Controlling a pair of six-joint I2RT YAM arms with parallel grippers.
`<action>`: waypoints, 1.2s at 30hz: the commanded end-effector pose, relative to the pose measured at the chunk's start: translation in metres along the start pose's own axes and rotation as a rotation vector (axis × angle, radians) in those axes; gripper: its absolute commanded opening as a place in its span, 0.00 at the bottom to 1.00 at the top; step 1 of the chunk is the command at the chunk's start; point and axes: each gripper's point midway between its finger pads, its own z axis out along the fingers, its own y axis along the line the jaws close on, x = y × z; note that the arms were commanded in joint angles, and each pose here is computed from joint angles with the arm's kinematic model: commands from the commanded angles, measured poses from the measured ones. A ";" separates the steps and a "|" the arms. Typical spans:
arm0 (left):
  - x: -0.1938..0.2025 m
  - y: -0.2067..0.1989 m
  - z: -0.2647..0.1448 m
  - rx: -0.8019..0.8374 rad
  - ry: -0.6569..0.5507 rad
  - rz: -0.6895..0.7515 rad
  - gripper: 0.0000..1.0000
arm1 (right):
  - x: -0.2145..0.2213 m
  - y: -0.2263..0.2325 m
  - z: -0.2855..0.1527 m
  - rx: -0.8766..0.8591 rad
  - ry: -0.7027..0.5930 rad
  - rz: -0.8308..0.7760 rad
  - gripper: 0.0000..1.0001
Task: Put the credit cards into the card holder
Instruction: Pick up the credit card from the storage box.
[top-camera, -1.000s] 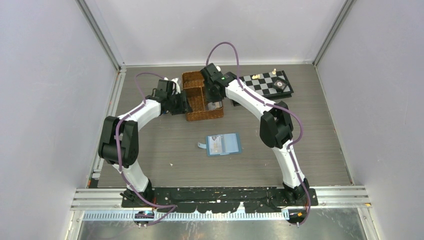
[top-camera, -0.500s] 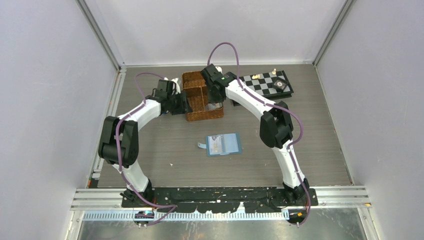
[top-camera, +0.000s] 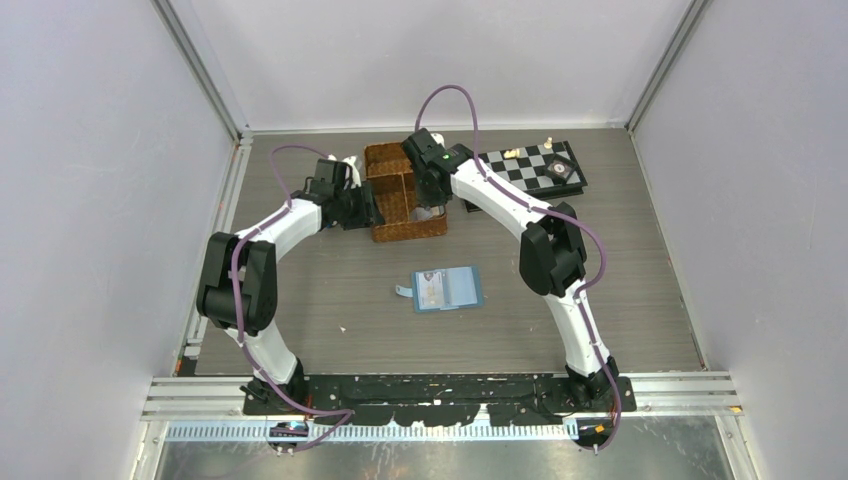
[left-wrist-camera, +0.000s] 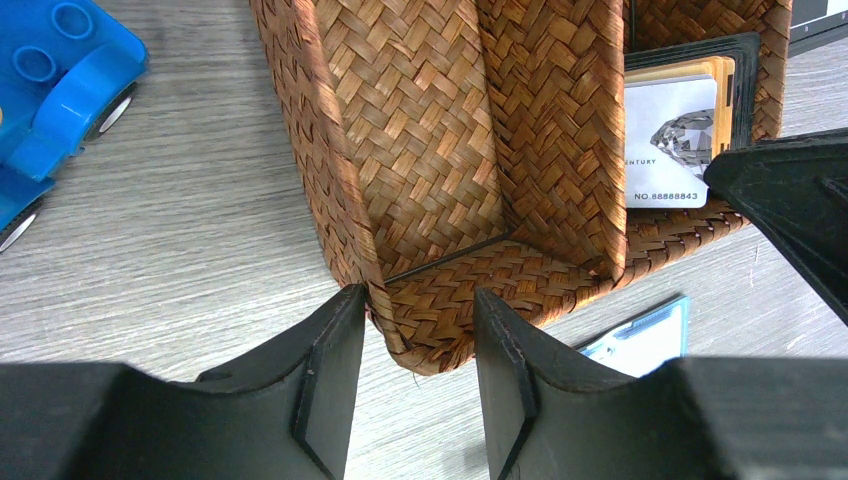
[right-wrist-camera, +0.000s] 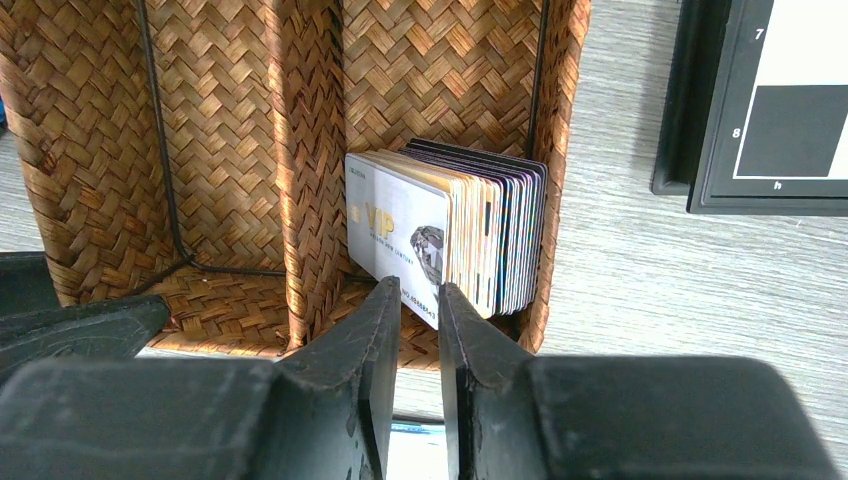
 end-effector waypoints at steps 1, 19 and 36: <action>0.004 0.000 -0.007 -0.004 0.008 0.017 0.45 | -0.012 0.002 -0.004 0.003 -0.033 0.007 0.26; 0.005 0.000 -0.007 -0.005 0.010 0.016 0.43 | -0.009 0.006 0.005 -0.020 -0.007 0.022 0.22; 0.006 0.001 -0.006 -0.005 0.014 0.015 0.43 | -0.013 0.027 -0.002 -0.056 -0.035 0.007 0.16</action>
